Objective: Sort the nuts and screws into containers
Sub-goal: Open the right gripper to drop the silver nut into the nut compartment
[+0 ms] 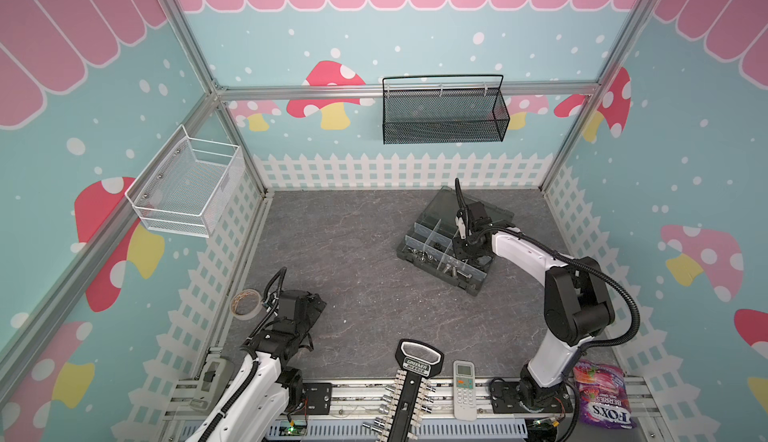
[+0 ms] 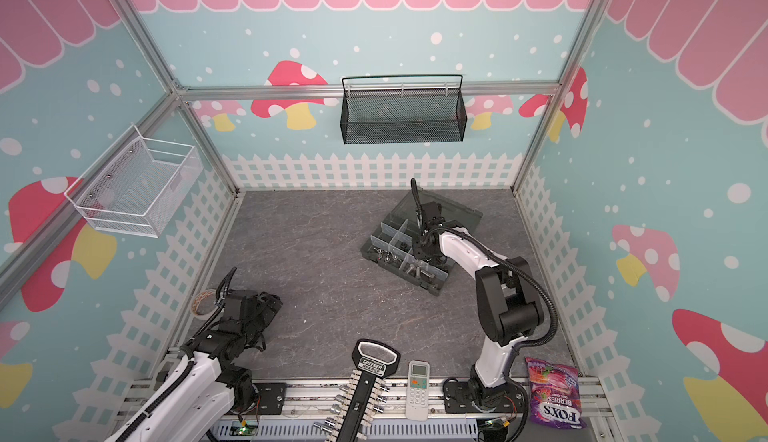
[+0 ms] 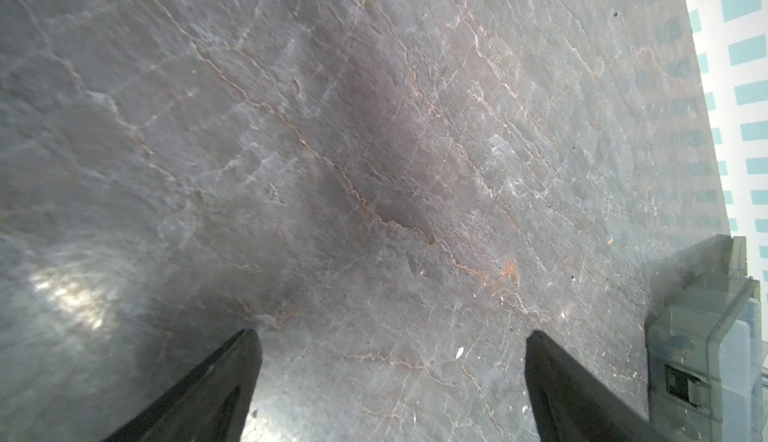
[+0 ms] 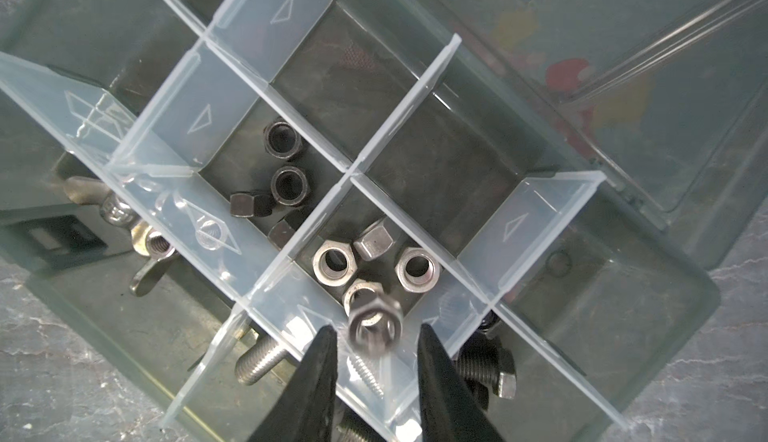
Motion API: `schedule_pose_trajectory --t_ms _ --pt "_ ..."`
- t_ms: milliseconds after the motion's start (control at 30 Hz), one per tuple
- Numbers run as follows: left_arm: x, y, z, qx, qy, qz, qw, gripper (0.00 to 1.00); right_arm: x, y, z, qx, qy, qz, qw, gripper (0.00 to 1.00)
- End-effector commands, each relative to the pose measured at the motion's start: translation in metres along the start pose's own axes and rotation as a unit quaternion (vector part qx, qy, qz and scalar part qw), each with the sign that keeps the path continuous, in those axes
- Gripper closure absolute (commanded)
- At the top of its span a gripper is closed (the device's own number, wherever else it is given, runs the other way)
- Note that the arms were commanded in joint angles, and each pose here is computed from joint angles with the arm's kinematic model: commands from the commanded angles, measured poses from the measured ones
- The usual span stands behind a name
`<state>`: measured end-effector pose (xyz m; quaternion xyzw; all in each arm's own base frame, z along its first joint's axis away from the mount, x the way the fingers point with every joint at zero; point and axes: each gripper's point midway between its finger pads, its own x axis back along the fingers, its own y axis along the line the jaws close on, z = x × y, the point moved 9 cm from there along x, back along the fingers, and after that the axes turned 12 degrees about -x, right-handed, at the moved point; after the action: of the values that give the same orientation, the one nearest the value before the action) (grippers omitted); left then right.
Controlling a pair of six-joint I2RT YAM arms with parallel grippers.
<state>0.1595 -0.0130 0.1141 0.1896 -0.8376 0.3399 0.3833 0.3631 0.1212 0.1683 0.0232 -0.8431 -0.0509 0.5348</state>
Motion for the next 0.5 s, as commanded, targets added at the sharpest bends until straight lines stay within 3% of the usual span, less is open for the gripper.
schedule_pose_trajectory --t_ms 0,467 --pt "0.002 -0.003 -0.005 0.015 -0.008 0.004 1.0 0.0 0.0 -0.003 0.001 0.002 -0.001 0.002 1.0 0.56" --pt "0.012 -0.006 -0.012 -0.007 -0.024 -0.001 1.0 0.0 0.066 -0.019 0.001 -0.032 -0.106 0.032 0.993 0.42"
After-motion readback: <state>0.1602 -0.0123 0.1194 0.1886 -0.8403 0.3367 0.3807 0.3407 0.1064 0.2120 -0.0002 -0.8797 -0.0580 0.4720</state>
